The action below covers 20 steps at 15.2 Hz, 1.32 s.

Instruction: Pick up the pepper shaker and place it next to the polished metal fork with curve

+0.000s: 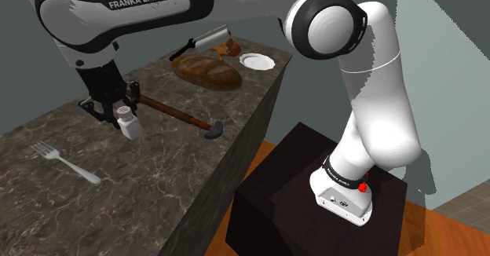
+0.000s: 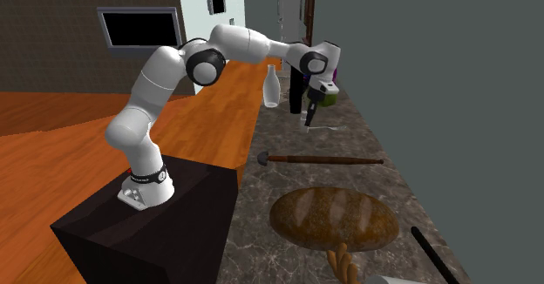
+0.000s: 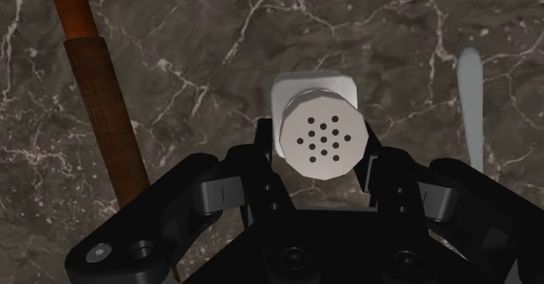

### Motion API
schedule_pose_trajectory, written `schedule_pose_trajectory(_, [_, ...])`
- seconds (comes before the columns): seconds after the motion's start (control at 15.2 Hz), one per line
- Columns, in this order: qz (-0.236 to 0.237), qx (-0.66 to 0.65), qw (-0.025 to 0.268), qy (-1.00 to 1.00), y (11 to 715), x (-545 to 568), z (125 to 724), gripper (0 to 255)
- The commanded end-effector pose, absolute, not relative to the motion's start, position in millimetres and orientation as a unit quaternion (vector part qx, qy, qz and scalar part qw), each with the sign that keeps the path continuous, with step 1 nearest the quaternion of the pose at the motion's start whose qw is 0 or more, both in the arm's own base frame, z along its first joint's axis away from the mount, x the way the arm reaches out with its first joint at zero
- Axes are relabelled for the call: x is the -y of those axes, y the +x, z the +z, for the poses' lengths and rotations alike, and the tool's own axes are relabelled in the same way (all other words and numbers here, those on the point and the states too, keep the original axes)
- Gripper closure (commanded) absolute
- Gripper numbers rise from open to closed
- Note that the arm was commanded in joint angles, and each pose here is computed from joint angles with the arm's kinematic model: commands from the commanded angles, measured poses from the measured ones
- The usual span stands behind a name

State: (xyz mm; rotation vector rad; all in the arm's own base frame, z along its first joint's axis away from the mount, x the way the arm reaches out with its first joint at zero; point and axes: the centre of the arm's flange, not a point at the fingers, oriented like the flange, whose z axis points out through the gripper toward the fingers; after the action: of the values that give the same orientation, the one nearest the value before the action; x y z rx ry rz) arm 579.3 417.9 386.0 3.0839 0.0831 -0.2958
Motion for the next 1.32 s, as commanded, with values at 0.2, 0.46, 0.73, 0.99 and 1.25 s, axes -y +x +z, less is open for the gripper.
schedule_pose_trajectory(0.2, [-0.095,-0.027,0.021,0.995,579.0,-418.2,358.9,255])
schedule_pose_trajectory(0.46, [-0.095,-0.027,0.021,0.995,578.9,-418.1,341.2,255])
schedule_pose_trajectory(0.73, [-0.095,-0.027,0.021,0.995,579.0,-418.2,341.2,255])
schedule_pose_trajectory(0.99, [-0.095,-0.027,0.021,0.995,579.0,-418.2,341.1,0])
schedule_pose_trajectory(1.25, [-0.095,-0.027,0.021,0.995,579.0,-418.2,341.2,0])
